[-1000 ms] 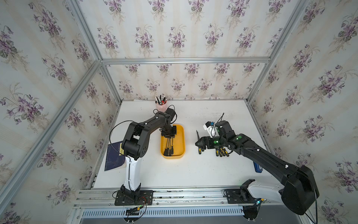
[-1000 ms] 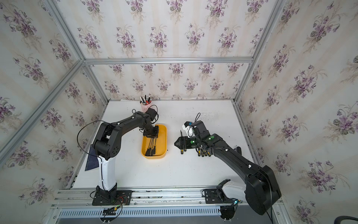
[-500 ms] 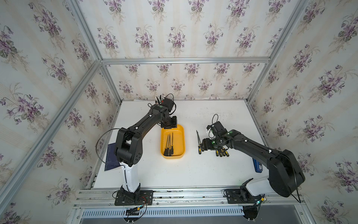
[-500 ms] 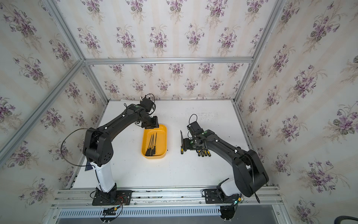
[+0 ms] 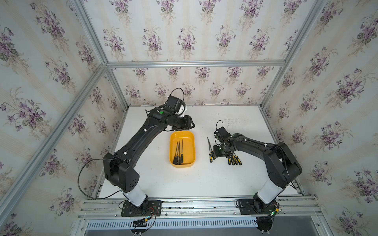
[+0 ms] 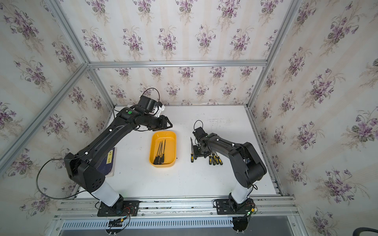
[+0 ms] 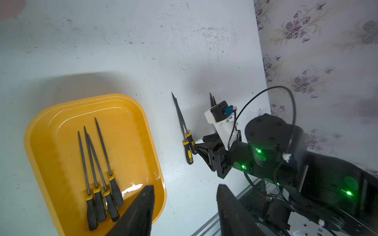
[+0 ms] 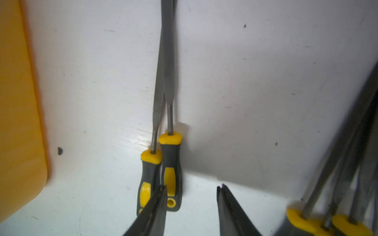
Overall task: Put the file tool into the storage box
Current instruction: Pick up the file tool from the center of the board.
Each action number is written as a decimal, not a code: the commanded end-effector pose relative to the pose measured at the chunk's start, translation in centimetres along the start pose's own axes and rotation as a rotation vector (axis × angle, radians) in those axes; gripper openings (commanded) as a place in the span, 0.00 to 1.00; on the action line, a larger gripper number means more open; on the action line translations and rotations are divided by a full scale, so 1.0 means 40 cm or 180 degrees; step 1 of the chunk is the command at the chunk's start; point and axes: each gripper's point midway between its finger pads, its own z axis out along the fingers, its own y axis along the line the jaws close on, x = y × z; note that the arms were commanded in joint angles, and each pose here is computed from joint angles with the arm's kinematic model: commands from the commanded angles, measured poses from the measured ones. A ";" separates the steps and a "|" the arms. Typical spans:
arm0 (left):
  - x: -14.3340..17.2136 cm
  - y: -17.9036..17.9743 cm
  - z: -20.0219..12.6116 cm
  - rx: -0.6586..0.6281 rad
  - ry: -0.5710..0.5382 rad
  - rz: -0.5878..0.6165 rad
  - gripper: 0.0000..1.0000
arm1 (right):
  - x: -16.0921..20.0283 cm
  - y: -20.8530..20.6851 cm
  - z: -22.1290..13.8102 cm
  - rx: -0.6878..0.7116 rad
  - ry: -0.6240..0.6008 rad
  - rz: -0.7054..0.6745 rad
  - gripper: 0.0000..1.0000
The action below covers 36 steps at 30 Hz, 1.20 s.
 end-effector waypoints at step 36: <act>0.043 0.024 -0.029 -0.0024 0.0029 -0.0083 0.54 | 0.059 -0.019 0.057 0.0204 0.0139 -0.0076 0.14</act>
